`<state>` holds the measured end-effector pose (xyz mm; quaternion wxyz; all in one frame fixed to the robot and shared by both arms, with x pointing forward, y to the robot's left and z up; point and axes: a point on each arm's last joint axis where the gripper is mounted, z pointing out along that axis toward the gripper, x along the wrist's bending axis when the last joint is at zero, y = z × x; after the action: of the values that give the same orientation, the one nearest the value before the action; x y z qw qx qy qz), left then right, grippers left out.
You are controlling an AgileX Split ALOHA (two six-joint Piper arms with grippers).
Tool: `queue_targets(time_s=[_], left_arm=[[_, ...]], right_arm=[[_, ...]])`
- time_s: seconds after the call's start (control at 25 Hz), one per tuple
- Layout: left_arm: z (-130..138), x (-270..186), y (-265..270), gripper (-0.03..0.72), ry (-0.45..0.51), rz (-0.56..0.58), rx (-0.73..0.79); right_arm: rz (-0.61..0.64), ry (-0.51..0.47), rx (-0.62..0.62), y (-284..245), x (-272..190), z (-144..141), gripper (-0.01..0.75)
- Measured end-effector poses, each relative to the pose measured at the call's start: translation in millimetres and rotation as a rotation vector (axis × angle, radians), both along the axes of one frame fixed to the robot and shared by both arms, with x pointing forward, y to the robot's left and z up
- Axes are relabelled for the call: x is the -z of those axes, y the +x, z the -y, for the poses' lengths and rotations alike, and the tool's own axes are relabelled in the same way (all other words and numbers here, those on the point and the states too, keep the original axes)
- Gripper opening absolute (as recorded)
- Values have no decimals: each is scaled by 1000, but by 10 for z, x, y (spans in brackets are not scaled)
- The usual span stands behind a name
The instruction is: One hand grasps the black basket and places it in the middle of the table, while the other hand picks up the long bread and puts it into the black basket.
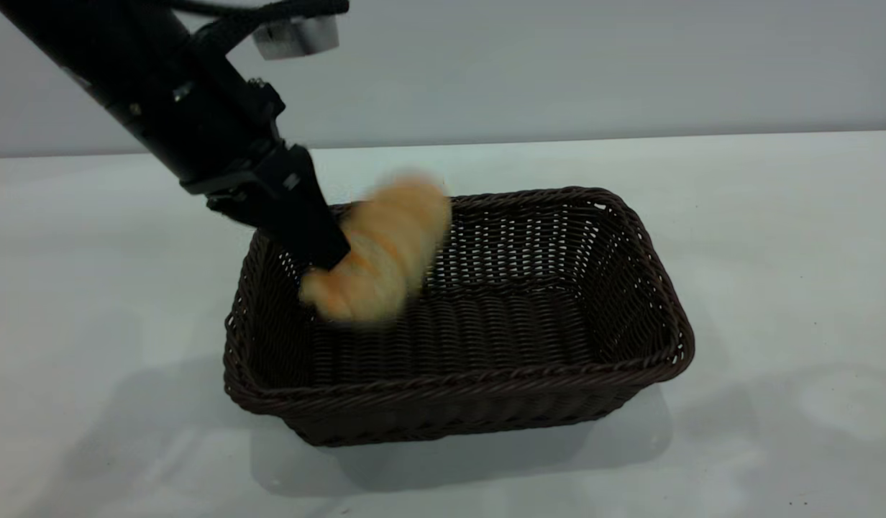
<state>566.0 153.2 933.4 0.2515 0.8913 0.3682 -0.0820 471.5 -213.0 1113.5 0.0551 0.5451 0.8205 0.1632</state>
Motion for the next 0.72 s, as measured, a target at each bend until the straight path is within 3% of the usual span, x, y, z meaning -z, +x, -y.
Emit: queue_targets(time_s=[0.16, 0.28, 0.56, 0.72], left_arm=[[18, -264, 97, 476, -20, 33, -93], [-29, -586, 137, 558, 10, 92, -163], [-405, -1557, -147, 586, 218, 300, -319], [-688, -1992, -522, 586, 335, 361, -454]], right_arm=[[4, -10, -1, 2, 0, 9, 435], [33, -45, -2, -22, -38, 54, 435], [178, -37, 13, -353, -371, 196, 435], [269, -3, 25, -611, -568, 278, 435]])
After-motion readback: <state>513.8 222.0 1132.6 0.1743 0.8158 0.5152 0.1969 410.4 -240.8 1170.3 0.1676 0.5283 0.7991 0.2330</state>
